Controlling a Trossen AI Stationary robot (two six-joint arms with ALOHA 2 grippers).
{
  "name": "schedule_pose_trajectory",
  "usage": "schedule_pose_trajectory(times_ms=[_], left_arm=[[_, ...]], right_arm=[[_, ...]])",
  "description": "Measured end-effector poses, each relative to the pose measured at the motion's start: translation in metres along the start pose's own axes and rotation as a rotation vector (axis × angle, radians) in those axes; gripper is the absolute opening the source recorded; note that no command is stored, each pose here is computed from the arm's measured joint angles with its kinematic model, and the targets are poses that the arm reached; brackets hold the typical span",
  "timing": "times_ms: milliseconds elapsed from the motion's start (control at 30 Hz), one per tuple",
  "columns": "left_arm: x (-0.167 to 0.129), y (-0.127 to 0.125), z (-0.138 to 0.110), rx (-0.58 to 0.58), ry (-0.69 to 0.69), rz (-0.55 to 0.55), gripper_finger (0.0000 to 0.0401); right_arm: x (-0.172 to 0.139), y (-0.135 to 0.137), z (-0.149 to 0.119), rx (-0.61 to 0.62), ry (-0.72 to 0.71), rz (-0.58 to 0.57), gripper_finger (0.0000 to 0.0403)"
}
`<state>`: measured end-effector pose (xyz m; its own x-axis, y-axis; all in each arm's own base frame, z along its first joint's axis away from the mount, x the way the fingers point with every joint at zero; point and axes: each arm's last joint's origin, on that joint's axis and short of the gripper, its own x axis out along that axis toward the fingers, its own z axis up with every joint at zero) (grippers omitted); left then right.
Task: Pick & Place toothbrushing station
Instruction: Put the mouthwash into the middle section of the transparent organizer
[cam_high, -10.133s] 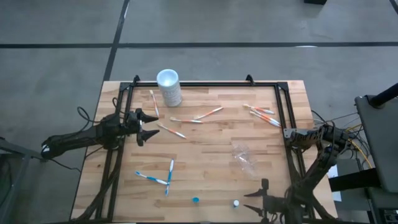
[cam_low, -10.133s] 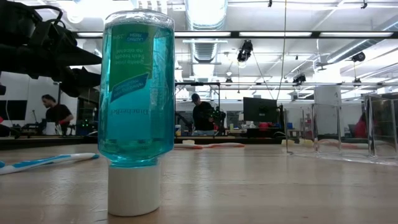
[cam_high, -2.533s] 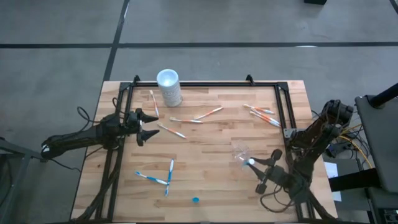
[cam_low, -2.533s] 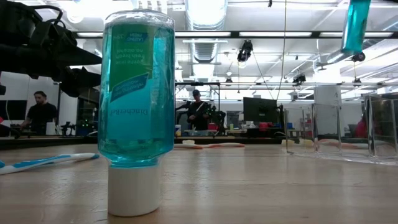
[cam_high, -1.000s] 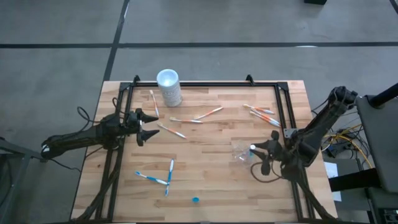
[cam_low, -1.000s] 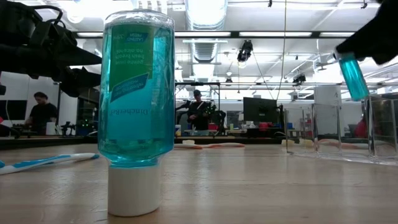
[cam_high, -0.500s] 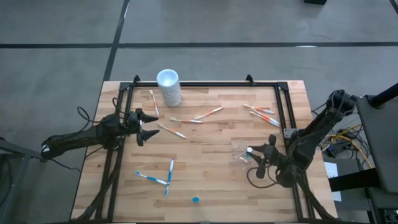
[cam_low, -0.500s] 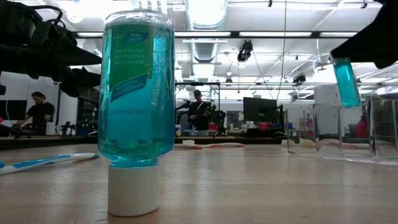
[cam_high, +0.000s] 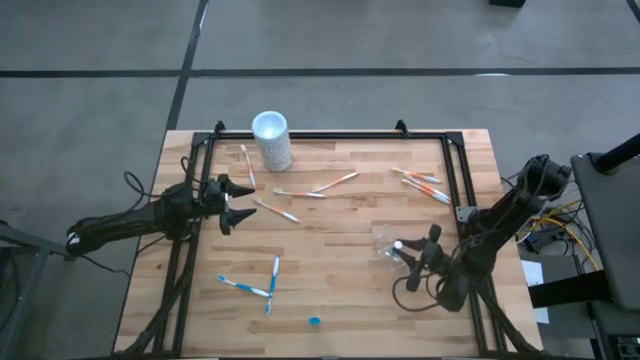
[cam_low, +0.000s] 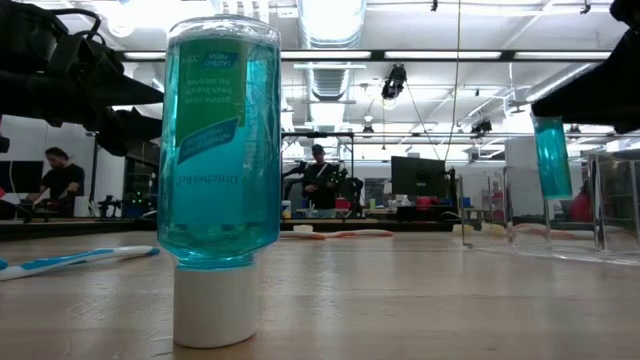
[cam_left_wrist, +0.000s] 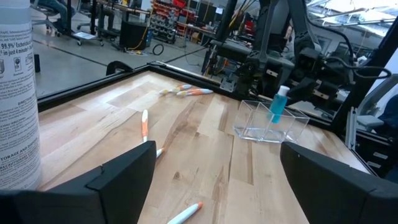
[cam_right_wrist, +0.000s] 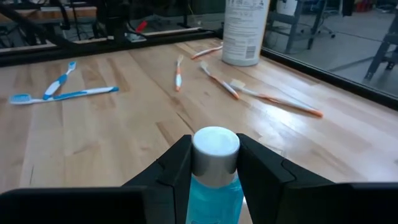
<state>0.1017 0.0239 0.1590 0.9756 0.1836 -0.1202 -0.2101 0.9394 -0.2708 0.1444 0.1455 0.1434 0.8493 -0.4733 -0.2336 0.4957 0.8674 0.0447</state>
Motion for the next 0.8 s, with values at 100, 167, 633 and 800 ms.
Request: schedule_pose_trajectory(times_ms=[100,167,633,800], left_arm=[[0.000,0.000,0.000,0.000,0.000,0.000,0.0348],[0.000,0.000,0.000,0.000,0.000,0.000,0.0349],[0.000,0.000,0.000,0.000,0.000,-0.001,0.0350],[0.000,0.000,0.000,0.000,0.000,0.000,0.0349]], right_arm=[[0.002,0.001,-0.007,0.017,0.001,-0.011,0.0109],[0.003,0.002,-0.011,0.026,-0.001,-0.019,0.0109],[0.008,0.004,-0.030,0.078,0.001,-0.042,0.0111],[0.008,0.004,-0.030,0.083,0.011,-0.038,0.0111]])
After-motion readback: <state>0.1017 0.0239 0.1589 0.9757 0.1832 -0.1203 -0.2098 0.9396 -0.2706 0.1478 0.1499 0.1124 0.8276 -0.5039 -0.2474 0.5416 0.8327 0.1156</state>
